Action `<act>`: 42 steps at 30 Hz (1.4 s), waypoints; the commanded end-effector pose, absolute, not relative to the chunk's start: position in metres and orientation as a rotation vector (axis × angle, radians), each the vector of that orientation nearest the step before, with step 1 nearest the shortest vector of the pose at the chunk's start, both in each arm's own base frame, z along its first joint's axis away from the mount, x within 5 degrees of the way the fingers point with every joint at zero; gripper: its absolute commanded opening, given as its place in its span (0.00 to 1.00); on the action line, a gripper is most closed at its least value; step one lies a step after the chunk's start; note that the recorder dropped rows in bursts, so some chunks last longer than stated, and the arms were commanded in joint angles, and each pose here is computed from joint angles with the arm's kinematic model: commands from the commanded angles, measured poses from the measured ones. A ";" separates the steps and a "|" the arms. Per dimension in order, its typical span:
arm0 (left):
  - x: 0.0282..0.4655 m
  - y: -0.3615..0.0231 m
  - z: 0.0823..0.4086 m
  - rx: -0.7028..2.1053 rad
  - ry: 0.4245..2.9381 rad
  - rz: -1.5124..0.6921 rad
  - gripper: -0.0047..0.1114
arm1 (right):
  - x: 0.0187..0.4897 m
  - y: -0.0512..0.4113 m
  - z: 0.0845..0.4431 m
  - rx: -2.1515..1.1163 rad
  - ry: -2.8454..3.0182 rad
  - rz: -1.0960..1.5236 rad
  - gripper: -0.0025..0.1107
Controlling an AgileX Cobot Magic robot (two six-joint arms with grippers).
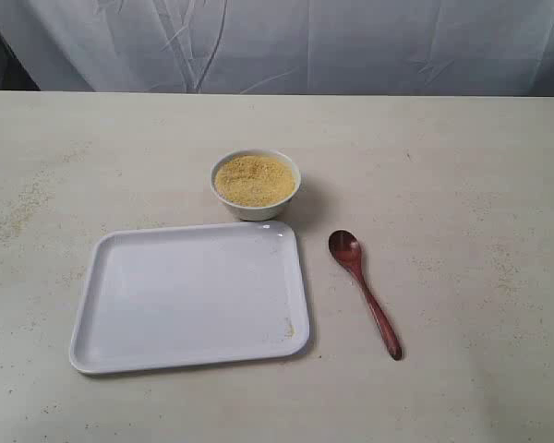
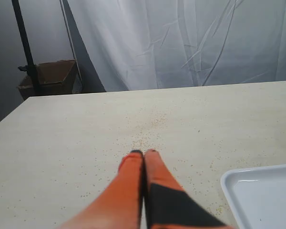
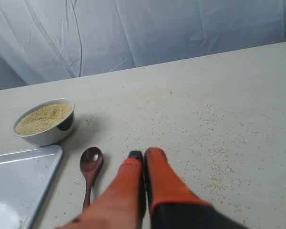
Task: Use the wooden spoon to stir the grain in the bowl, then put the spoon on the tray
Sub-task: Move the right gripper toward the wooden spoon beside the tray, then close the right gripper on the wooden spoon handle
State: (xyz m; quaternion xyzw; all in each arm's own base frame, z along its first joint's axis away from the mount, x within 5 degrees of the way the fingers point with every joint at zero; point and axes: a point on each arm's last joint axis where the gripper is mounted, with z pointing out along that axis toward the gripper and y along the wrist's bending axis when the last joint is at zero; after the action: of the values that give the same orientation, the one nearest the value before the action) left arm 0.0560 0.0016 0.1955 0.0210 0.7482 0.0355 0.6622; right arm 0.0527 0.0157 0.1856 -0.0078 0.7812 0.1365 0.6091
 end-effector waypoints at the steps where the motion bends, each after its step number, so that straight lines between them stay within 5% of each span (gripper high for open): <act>1: 0.056 0.001 0.195 0.053 1.686 0.078 0.04 | 0.053 0.015 0.187 -0.014 1.789 0.308 0.05; 9: 0.056 0.001 0.195 0.053 1.686 0.078 0.04 | 0.054 0.015 0.192 0.030 1.727 0.339 0.05; 17: 0.056 0.001 0.195 0.053 1.686 0.078 0.04 | 0.056 0.002 0.217 0.516 1.383 0.701 0.05; 24: 0.056 0.001 0.195 0.053 1.686 0.078 0.04 | 0.044 0.000 0.280 0.230 1.226 0.431 0.02; 29: 0.056 0.001 0.195 0.053 1.686 0.078 0.04 | 0.083 0.014 0.302 0.131 1.553 0.400 0.02; 36: 0.056 0.001 0.195 0.053 1.686 0.078 0.04 | 0.171 0.046 0.251 0.017 2.228 0.433 0.02; 42: 0.056 0.001 0.195 0.053 1.686 0.078 0.04 | 0.198 0.109 0.204 -0.336 2.436 0.503 0.03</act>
State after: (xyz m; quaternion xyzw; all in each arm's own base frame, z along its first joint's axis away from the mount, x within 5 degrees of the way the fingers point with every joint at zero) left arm 0.0560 0.0016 0.1955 0.0210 0.7482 0.0355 0.6622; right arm 0.1906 0.0859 0.2185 -0.0765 0.9196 0.1935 0.3332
